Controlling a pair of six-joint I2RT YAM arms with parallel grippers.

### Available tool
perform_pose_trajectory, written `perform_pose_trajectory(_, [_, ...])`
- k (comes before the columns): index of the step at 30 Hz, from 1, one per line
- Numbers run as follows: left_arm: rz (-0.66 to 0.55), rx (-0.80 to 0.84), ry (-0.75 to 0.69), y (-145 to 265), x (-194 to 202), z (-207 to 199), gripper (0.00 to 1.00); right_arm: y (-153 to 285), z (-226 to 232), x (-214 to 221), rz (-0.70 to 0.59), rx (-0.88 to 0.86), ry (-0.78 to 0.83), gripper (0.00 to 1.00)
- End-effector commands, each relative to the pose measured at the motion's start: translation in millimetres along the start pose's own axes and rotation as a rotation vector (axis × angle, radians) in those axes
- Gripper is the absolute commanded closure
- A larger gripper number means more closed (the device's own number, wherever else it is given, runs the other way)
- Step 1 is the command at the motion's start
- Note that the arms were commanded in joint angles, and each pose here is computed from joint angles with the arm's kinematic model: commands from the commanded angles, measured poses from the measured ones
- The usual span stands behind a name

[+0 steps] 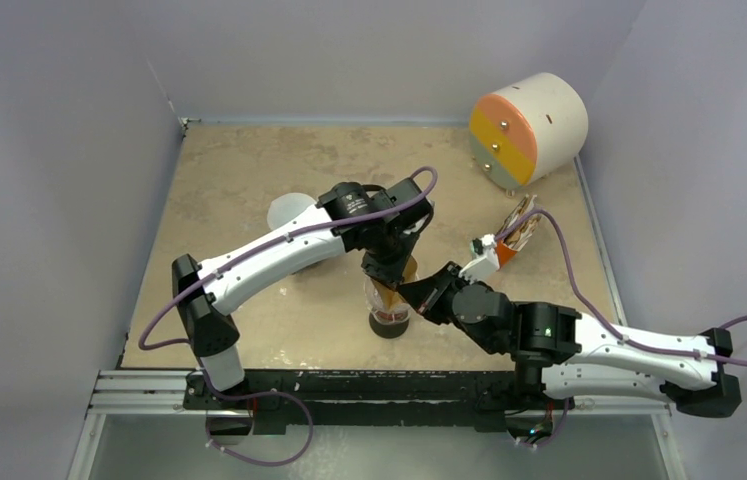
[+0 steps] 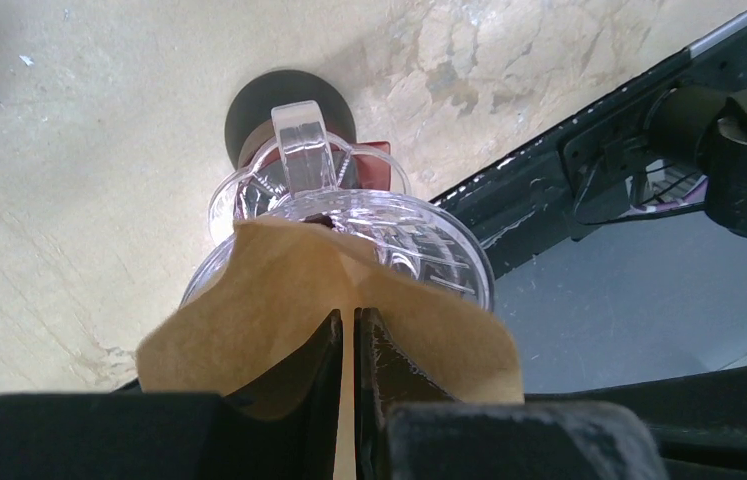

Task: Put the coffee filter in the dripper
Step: Place the coffee filter in the coffee dripper.

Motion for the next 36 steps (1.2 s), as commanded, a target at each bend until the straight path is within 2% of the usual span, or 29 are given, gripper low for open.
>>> perform_pose_trajectory(1, [-0.014,-0.005,0.002,1.1,3.9,-0.8,0.93,1.1,3.8,-4.6,-0.027,-0.039,-0.076,1.0])
perform_pose_trajectory(21, [0.078,-0.078,-0.034,-25.8,21.5,8.2,0.93,17.6,-8.0,-21.1,-0.056,-0.057,-0.105,1.0])
perform_pose_trajectory(36, [0.064,-0.078,-0.044,-24.3,13.9,4.4,0.92,18.7,-13.3,-22.1,-0.059,-0.045,-0.096,1.0])
Point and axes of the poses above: each gripper's point midway between its finger pads, its own y axis back along the fingers, its own z axis along the line the jaws close on, x = y × z, the point moved 2 cm from there along y, back along the fingers, and after that the axes turned 7 degrees about -y, right-handed, at the moved point
